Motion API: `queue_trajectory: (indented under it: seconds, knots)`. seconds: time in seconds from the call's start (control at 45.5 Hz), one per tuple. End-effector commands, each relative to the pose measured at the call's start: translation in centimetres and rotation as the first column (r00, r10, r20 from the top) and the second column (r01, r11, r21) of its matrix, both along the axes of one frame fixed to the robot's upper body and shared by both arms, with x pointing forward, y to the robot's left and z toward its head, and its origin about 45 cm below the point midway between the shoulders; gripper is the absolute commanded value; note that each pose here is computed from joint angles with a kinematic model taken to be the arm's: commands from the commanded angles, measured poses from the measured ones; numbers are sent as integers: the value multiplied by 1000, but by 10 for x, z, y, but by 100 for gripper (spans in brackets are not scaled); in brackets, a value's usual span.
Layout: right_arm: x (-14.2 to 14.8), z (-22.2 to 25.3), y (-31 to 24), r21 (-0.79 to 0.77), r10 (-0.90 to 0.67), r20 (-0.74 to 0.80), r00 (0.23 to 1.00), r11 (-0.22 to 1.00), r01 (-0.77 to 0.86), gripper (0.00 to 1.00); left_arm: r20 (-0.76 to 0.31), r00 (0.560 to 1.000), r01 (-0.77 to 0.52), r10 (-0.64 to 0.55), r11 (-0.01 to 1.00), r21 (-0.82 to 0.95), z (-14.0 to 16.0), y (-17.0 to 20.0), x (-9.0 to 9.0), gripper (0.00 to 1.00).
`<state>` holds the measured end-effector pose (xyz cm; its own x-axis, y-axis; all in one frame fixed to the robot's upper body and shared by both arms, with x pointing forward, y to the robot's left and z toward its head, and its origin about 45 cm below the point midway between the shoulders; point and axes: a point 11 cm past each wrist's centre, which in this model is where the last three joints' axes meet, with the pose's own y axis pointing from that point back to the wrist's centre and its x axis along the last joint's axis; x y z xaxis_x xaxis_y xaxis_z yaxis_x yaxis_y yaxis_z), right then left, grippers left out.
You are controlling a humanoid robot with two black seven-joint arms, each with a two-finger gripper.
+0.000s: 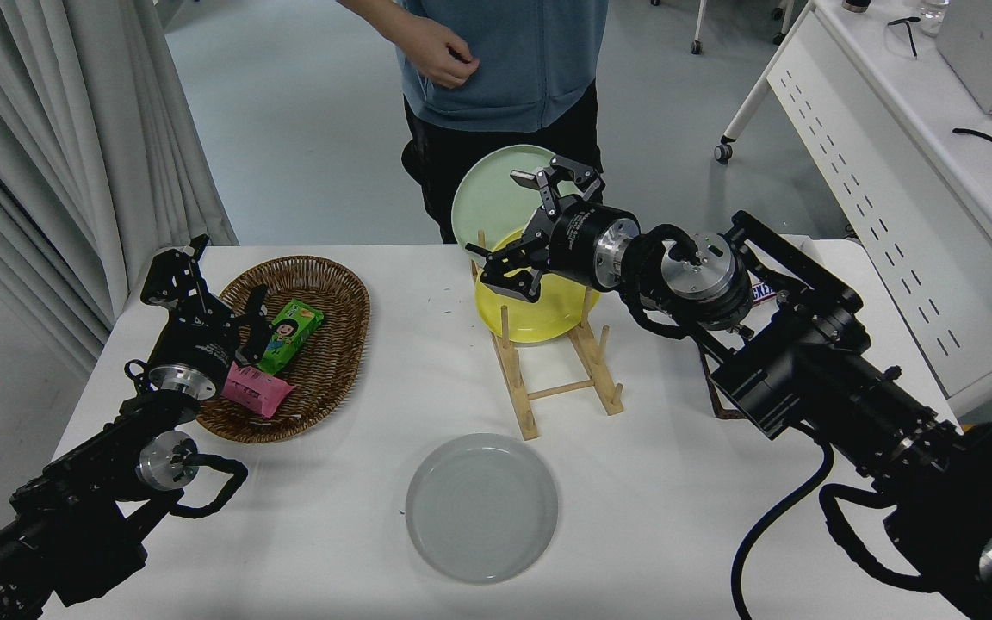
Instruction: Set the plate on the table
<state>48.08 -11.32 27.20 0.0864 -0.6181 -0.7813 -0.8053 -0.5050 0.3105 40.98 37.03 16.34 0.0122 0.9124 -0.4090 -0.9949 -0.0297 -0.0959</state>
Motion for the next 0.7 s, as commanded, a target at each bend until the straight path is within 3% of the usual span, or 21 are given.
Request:
queue_trajectory:
  seconds: [0.0, 0.286, 0.681]
  knots:
    - [20, 19, -73, -71, -210, 196, 958, 971, 227, 100, 1, 1000, 1, -1, 1000, 1, 1, 0, 0, 100]
    - [15, 4, -142, -225, -233, 270, 934, 928, 296, 100, 0, 1000, 0, 0, 1000, 0, 0, 0, 0, 100]
    - [-23, -61, -183, -167, -228, 221, 948, 949, 267, 100, 0, 1000, 0, 0, 1000, 0, 0, 0, 0, 100]
